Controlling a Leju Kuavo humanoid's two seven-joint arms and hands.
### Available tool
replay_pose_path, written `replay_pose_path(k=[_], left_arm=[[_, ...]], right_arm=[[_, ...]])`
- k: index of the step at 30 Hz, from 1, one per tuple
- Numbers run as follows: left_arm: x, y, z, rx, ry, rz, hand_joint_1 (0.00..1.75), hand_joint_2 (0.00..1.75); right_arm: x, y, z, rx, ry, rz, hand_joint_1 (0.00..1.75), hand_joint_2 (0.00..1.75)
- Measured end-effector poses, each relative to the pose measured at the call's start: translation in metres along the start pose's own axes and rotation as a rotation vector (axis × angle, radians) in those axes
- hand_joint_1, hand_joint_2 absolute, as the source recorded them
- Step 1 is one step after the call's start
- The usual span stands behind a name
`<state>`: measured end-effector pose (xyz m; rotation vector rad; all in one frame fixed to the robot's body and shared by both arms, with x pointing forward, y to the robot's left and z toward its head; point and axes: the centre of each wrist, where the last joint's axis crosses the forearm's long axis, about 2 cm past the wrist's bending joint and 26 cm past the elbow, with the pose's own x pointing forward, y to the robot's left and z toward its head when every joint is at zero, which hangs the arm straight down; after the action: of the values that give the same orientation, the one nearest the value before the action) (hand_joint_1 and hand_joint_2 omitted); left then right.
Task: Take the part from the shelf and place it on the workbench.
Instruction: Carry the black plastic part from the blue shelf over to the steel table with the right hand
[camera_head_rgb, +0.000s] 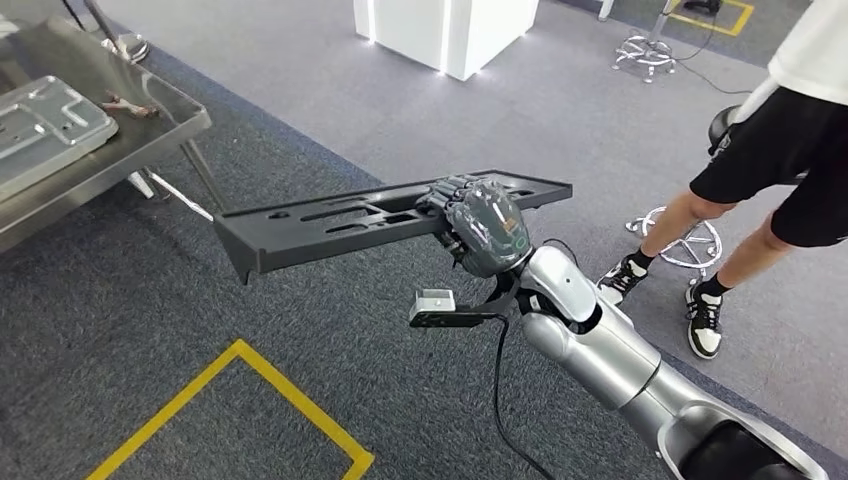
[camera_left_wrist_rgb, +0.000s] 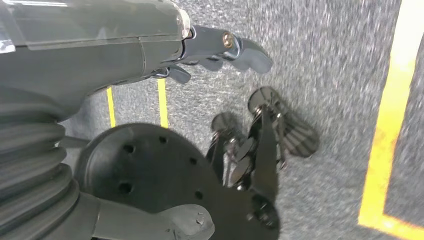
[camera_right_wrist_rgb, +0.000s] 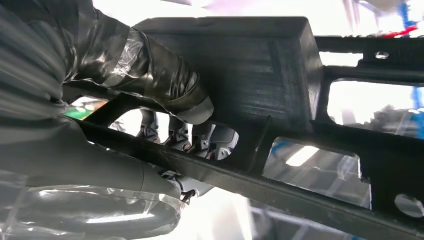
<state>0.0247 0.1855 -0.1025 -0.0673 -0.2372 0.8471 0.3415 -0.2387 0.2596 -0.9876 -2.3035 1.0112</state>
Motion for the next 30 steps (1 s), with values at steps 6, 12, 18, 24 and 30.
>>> replay_pose_path(k=[6,12,18,24,30], left_arm=[[0.001,-0.001,0.000,-0.003,-0.002,0.000,0.00,1.75],[0.001,0.000,0.000,-0.003,-0.002,0.000,0.00,1.75],[0.002,0.000,0.000,-0.006,-0.004,0.001,0.00,1.75],[0.002,-0.001,-0.001,-0.010,-0.007,0.001,0.00,1.75],[0.001,0.000,0.000,-0.011,-0.010,0.002,0.00,1.75]], right_arm=[[-0.003,0.000,0.002,0.010,0.004,0.005,1.75,1.75],[-0.003,-0.002,0.000,0.008,0.000,0.006,1.75,1.75],[-0.004,-0.004,-0.004,0.008,-0.002,0.004,1.75,1.75],[-0.005,-0.005,-0.006,0.007,-0.004,0.002,1.75,1.75],[-0.006,-0.008,-0.009,0.003,-0.010,0.006,1.75,1.75]])
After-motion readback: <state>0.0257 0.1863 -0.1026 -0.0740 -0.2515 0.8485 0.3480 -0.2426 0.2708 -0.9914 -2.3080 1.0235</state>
